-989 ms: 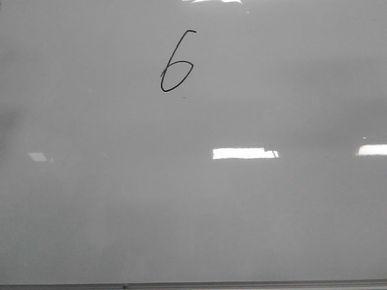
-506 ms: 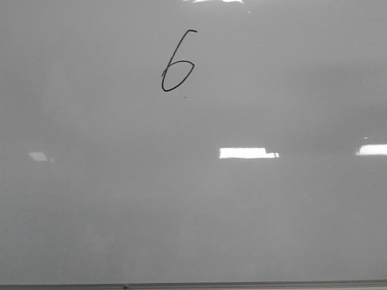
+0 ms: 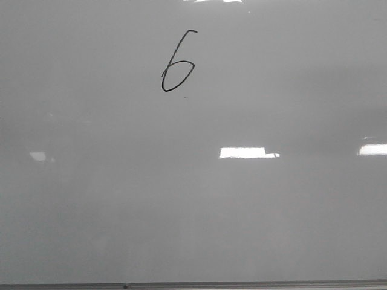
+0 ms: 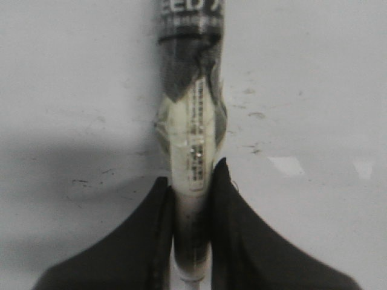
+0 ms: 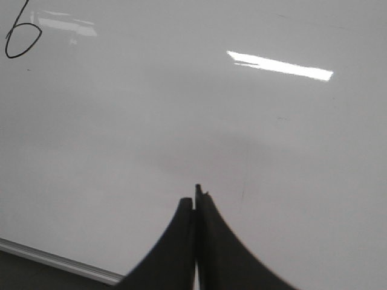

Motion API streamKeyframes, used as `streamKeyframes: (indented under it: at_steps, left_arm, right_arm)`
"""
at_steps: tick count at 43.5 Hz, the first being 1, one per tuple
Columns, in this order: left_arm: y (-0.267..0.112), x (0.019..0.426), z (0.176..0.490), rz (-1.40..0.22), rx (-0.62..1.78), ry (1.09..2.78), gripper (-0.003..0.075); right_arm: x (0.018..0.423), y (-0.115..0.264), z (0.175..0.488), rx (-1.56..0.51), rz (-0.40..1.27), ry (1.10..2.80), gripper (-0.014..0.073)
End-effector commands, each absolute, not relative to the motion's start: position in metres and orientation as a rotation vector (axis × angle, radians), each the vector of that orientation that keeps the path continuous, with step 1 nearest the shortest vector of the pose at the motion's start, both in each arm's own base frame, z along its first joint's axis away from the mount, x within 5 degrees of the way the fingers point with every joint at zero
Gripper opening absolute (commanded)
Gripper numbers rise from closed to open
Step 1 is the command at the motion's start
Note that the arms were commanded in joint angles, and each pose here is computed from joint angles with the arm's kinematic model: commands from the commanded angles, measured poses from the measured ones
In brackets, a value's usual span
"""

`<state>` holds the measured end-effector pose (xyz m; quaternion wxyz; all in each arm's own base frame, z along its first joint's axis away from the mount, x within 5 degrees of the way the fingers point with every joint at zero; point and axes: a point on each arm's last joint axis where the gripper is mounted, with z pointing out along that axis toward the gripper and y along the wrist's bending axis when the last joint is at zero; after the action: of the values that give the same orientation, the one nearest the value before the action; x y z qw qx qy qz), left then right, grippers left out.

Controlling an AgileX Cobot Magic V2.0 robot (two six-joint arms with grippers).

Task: Write number 6 on whiteboard

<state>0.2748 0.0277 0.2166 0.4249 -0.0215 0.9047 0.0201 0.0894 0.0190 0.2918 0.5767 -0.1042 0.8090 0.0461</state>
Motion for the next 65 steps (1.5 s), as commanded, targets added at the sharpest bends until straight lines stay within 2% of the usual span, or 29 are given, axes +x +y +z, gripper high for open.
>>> streamKeyframes:
  at_steps: [1,9,24,31,43,47,51,58,65]
  left_arm:
    - [0.034,0.287,0.235,0.125,-0.093,2.123,0.0045]
    - [0.034,0.288,0.232,0.129,-0.095,2.128,0.0213]
    - [0.033,0.286,0.236,0.123,-0.092,2.122,0.0435]
    - [0.029,0.277,0.248,0.081,-0.070,2.123,0.0452]
    - [0.023,0.235,0.279,0.069,-0.053,2.006,0.0450]
    - [0.020,0.215,0.289,0.061,-0.043,1.959,0.0432]
    - [0.016,0.191,0.300,0.059,-0.033,1.886,0.0368]
    - [0.004,0.149,0.314,0.077,0.084,1.752,0.0205]
    - [-0.010,0.106,0.312,0.024,0.215,1.676,0.0020]
  right_arm:
    - [0.091,0.019,0.308,-0.228,0.113,1.787,-0.0065]
    - [0.091,0.019,0.308,-0.228,0.113,1.783,-0.0065]
    - [0.091,0.019,0.308,-0.228,0.114,1.782,-0.0065]
    - [0.091,0.019,0.308,-0.228,0.114,1.782,-0.0065]
    - [0.091,0.019,0.308,-0.228,0.114,1.781,-0.0065]
    - [0.091,0.019,0.309,-0.227,0.114,1.774,-0.0065]
    - [0.089,0.019,0.311,-0.224,0.117,1.749,-0.0065]
    - [0.079,0.017,0.308,-0.216,0.123,1.670,-0.0065]
    - [0.064,0.013,0.302,-0.206,0.129,1.595,-0.0065]
